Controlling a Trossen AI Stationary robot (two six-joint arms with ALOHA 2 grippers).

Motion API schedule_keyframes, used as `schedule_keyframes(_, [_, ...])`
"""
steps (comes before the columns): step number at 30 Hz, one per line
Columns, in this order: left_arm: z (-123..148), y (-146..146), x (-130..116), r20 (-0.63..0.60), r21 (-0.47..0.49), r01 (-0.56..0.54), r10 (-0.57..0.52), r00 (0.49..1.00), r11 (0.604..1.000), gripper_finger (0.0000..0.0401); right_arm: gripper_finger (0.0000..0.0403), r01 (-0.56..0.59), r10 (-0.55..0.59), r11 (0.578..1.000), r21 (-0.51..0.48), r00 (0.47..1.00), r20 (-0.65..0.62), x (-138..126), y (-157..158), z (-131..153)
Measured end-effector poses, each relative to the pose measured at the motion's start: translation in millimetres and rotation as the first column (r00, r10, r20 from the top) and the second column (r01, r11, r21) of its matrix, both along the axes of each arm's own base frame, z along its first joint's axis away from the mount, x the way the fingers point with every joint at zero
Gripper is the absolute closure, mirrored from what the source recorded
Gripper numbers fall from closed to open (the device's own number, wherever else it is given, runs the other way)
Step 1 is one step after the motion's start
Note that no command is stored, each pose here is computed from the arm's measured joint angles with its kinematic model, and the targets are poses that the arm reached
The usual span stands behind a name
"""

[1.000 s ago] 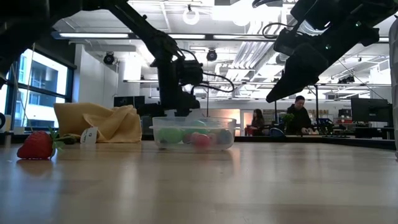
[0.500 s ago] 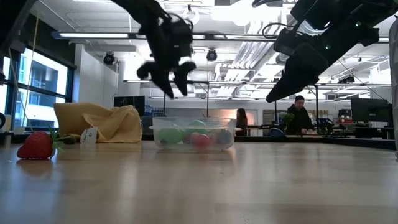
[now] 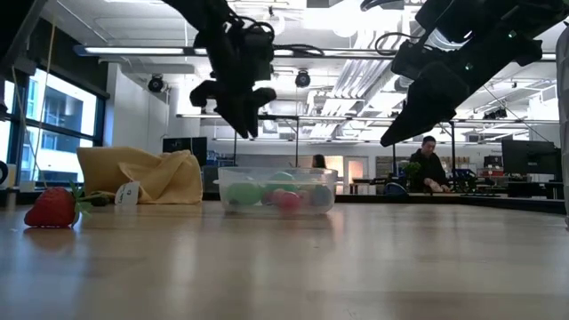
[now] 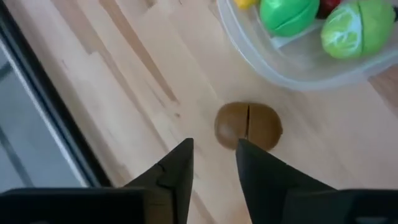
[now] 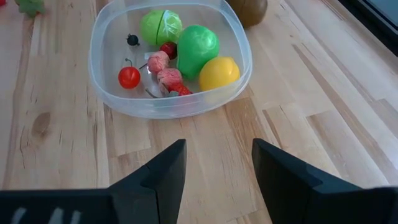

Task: Pick and placing Produce into tupperware
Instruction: Put the kiwi into the transparent bin

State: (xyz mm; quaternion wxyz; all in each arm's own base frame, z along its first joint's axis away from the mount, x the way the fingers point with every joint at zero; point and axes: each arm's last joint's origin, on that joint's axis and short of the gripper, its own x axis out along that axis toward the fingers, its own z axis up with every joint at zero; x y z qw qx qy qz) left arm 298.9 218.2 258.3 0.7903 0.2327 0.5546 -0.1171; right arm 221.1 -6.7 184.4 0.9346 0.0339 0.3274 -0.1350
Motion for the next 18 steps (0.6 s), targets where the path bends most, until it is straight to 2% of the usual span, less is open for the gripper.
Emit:
schedule_keyframes(4, [-13.5, 5.2, 3.4, -0.028, -0.059, -0.108, 0.107, 0.994, 0.992, 0.0277, 0.0227, 0.0, 0.0, 1.0, 0.0, 1.0, 0.001, 0.0, 0.0, 0.0])
schedule_keyframes(8, [-26.2, 8.6, 5.0, -0.092, -0.071, -0.251, 0.245, 0.965, 0.965, 0.0232, 0.0227, 0.0, 0.0, 1.0, 0.0, 1.0, 0.0, 0.0, 0.0, 0.0])
schedule_keyframes(12, [-35.7, 11.8, 5.7, -0.145, -0.041, -0.428, 0.419, 0.897, 0.903, 0.0173, 0.0227, 0.0, 0.0, 1.0, 0.0, 1.0, 0.0, 0.0, 0.0, 0.0])
schedule_keyframes(18, [-35.1, 11.2, 5.2, -0.148, -0.103, -0.603, 0.587, 0.796, 0.791, 0.0091, 0.0227, 0.0, 0.0, 1.0, 0.0, 1.0, 0.001, 0.0, 0.0, 0.1])
